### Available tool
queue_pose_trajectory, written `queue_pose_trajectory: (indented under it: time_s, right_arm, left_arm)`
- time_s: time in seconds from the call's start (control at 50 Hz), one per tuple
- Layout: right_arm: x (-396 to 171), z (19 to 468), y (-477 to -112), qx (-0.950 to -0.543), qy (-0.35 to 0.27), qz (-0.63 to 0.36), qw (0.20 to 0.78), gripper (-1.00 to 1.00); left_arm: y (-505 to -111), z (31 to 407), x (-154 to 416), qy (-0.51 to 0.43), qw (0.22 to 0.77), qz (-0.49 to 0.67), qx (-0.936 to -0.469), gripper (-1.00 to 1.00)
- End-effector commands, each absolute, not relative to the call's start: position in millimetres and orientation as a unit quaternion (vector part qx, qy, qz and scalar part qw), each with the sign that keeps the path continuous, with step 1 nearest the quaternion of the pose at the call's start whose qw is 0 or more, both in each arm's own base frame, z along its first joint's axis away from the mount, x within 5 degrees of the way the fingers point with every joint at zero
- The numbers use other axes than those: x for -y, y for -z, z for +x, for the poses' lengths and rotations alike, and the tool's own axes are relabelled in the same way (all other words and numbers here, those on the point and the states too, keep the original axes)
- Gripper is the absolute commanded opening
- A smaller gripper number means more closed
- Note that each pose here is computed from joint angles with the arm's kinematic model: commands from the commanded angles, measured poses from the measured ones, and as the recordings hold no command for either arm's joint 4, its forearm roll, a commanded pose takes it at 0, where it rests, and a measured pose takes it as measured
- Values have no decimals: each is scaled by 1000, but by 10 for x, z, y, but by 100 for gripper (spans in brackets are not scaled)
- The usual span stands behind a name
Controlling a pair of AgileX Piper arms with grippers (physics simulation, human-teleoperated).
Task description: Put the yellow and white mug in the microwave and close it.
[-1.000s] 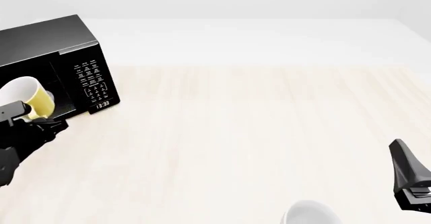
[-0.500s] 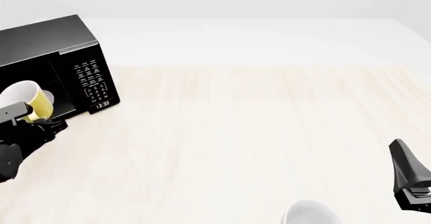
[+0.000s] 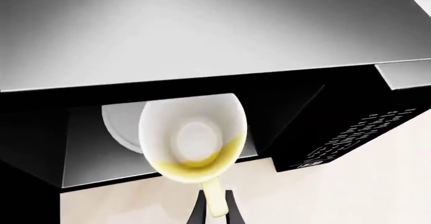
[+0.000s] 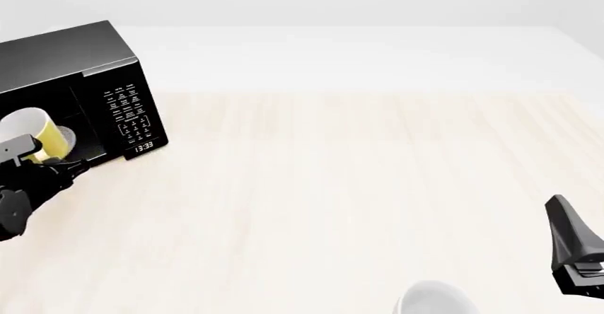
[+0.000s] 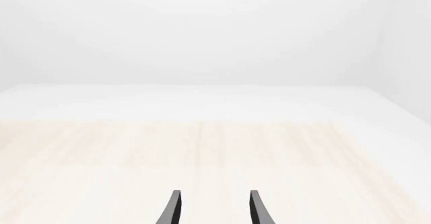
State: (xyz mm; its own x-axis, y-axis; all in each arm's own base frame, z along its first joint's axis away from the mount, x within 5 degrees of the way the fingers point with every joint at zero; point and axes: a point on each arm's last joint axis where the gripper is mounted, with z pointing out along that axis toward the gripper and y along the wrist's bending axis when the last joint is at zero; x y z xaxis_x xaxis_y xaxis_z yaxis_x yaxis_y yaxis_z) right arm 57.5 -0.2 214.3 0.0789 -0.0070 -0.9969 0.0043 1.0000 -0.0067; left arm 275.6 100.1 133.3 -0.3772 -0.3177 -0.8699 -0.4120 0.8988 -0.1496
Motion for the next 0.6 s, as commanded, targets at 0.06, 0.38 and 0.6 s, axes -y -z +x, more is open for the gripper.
queue_pose_trajectory:
  time_s: [0.06,0.38,0.6]
  right_arm:
    - [2,574,-2140,-678,4,-1,735,100]
    - [2,574,-2140,-678,4,-1,735,100]
    - [2,574,-2140,-679,4,-1,735,100]
  left_arm:
    - [-1412,2905,-1114,-48,522,-230,-820,-100]
    - [-1448,2991,-1308,-66,530,-240,-811,-100]
    - [-1429,3060,-1502,-80,526,-255,-807,-100]
